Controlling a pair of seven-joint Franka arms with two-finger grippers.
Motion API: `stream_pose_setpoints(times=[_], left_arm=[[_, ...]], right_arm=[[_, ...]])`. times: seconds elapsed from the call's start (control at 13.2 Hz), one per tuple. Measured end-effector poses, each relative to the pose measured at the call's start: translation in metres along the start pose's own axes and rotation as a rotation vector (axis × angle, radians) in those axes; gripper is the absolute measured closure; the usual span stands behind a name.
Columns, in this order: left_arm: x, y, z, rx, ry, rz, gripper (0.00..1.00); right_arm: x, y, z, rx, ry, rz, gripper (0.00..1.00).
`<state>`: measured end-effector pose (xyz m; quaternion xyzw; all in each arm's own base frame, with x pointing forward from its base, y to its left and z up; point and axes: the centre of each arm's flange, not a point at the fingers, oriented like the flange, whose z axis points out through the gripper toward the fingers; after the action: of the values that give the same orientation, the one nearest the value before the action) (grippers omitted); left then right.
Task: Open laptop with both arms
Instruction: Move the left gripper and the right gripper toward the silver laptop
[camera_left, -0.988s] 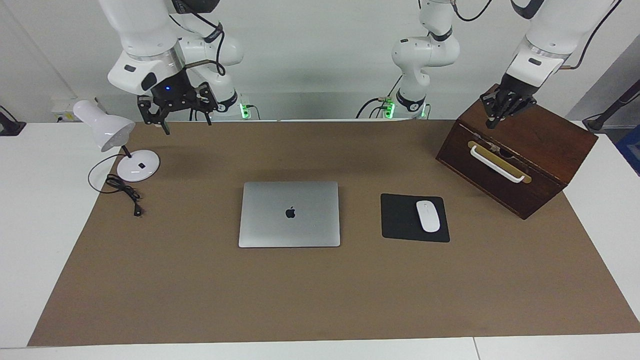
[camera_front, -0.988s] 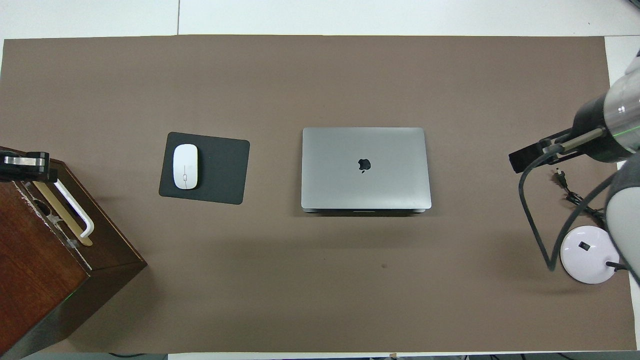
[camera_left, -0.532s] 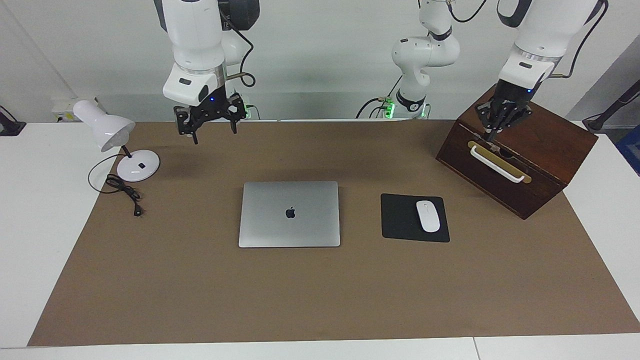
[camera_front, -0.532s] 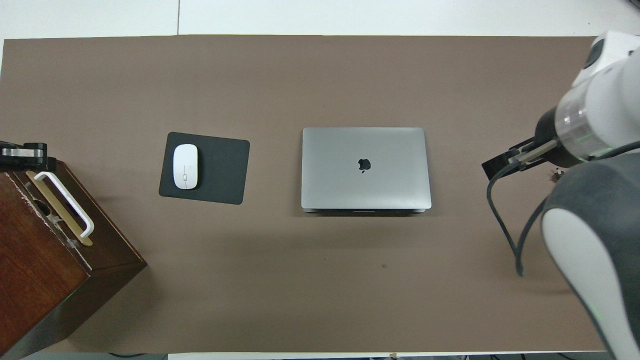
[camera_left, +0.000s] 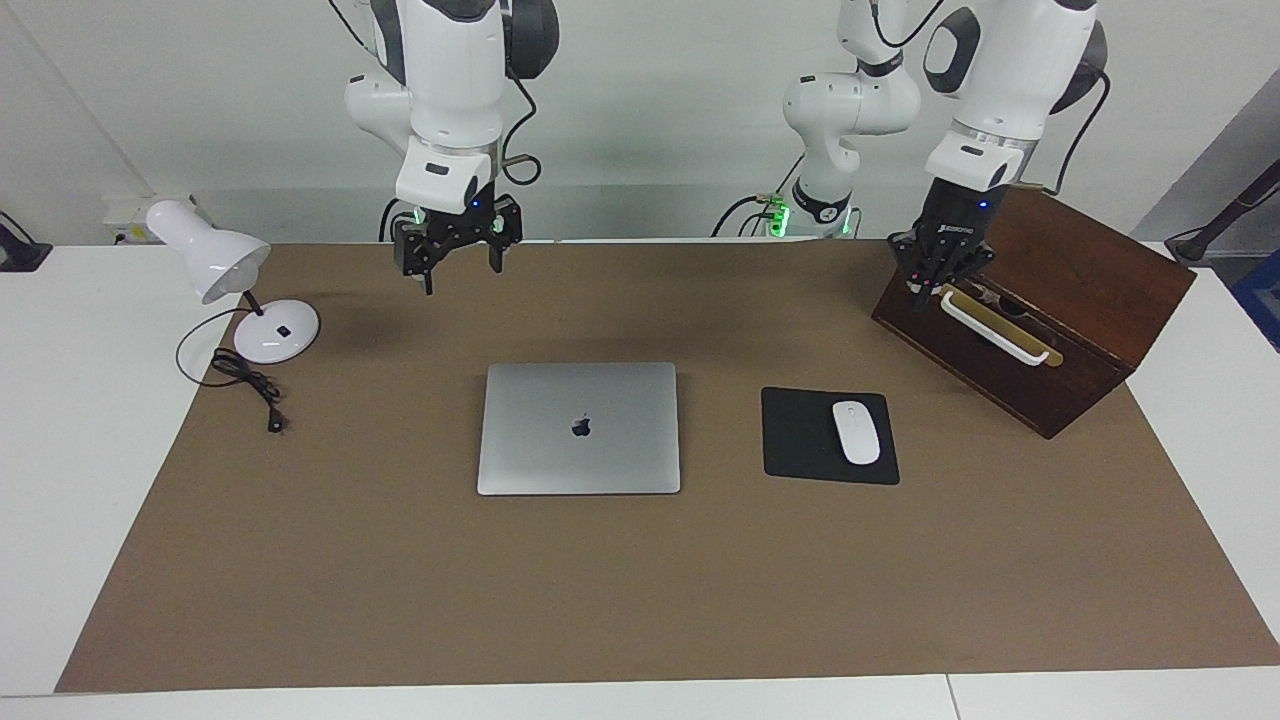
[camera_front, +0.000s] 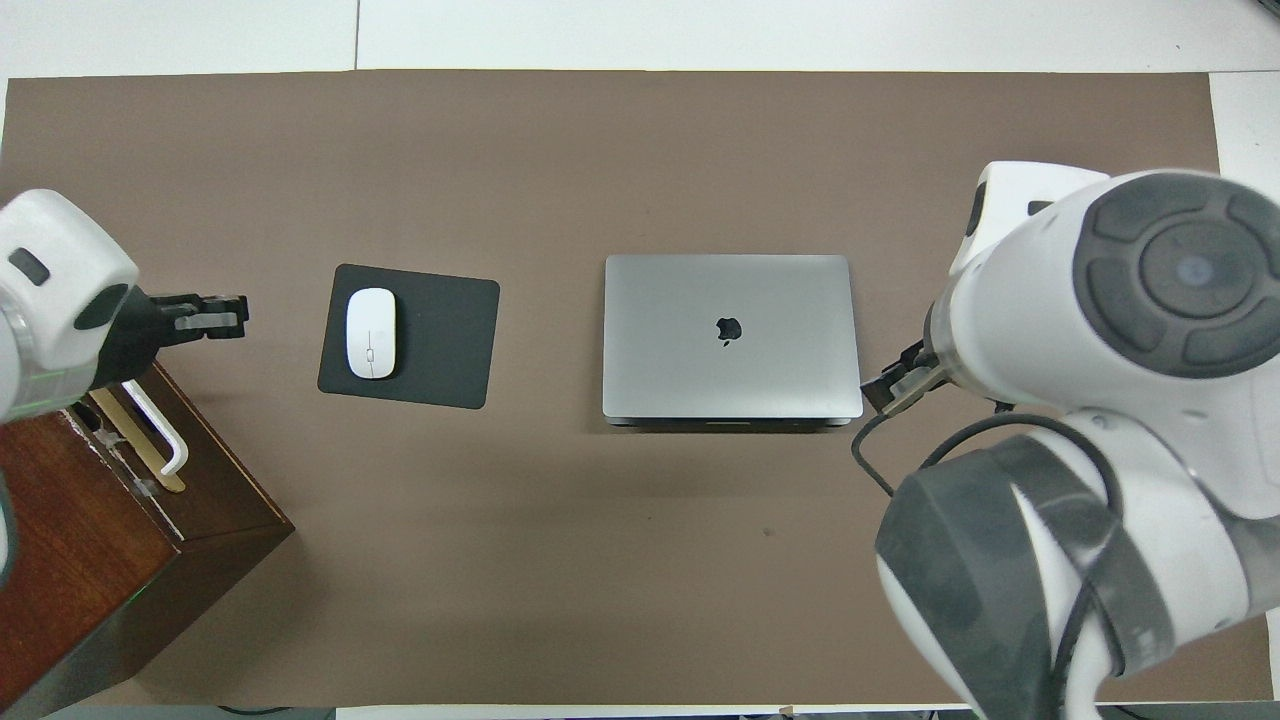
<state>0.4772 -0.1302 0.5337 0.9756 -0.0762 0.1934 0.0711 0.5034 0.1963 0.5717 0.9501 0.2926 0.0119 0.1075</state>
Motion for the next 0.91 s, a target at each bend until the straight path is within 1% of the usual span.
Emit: stream_pose_setpoints(times=[0.23,0.61,0.76,0.91], left_arm=[[-0.048,0.038,0.050,-0.030,0.057,0.082,0.99],[-0.114,0.073,0.102,-0.075,0.167,0.181,0.99],[-0.141,0.086,0.127,-0.093,0.190,0.221,0.99],[-0.156,0.102,0.149,-0.113,0.207,0.259,0.99]], right_arm=[[0.001,-0.015,0.009,-0.035,0.004,-0.041,0.00],[-0.001,-0.037,0.017,-0.049,0.011,-0.081,0.00],[-0.001,-0.042,0.022,-0.056,0.016,-0.093,0.00],[0.000,-0.047,0.025,-0.065,0.015,-0.106,0.00]])
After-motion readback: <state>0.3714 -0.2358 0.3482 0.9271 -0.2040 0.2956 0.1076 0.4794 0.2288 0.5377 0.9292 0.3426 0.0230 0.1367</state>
